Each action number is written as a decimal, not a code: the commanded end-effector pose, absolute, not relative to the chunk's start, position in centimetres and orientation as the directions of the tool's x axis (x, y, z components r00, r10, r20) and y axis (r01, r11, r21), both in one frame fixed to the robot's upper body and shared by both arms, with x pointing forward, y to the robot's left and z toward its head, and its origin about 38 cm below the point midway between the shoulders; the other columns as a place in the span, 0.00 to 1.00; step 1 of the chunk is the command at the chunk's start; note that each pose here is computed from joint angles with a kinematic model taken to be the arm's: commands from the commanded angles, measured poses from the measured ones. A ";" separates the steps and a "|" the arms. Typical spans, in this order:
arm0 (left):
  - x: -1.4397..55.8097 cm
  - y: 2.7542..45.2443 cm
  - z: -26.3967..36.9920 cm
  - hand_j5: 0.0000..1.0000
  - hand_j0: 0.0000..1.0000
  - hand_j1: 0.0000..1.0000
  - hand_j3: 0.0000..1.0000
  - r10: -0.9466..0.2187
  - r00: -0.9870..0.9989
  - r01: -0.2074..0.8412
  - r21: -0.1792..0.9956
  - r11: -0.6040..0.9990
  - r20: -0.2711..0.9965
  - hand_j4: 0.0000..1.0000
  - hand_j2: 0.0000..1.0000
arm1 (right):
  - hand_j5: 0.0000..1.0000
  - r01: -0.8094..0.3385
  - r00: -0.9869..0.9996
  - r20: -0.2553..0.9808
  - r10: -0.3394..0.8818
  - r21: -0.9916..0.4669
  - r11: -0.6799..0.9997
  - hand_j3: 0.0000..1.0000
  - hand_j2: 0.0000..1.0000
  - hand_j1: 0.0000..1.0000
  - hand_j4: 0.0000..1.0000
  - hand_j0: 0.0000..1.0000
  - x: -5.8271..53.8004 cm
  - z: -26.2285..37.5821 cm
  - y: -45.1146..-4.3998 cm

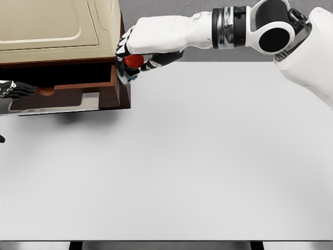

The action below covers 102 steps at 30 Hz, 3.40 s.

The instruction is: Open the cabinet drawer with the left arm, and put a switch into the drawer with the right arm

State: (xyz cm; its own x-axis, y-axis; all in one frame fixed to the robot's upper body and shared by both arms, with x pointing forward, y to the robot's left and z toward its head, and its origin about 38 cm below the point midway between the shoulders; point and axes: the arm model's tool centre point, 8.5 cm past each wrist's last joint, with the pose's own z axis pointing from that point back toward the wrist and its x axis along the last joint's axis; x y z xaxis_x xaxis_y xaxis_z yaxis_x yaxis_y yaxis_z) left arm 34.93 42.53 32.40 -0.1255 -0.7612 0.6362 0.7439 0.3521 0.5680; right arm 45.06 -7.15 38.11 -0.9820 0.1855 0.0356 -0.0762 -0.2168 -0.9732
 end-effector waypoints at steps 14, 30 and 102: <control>34.8 42.0 32.5 1.00 1.00 1.00 1.00 -0.729 -0.163 0.748 0.565 0.348 0.665 1.00 1.00 | 0.51 -0.119 -0.981 0.083 0.177 -0.972 -0.202 0.51 0.51 0.51 0.51 0.51 45.3 38.6 -1.5; 34.7 41.6 33.0 1.00 1.00 1.00 1.00 -0.695 -0.212 0.742 0.575 0.343 0.687 1.00 1.00 | 0.51 -0.191 -0.961 0.137 0.240 -0.958 -0.215 0.51 0.51 0.51 0.51 0.51 48.0 37.2 0.2; 36.5 27.0 32.6 1.00 1.00 1.00 1.00 -0.044 -0.706 0.686 0.698 0.206 0.707 1.00 1.00 | 1.00 -0.459 -0.625 0.312 0.716 -0.889 -0.014 1.00 1.00 1.00 1.00 1.00 49.0 24.2 -36.0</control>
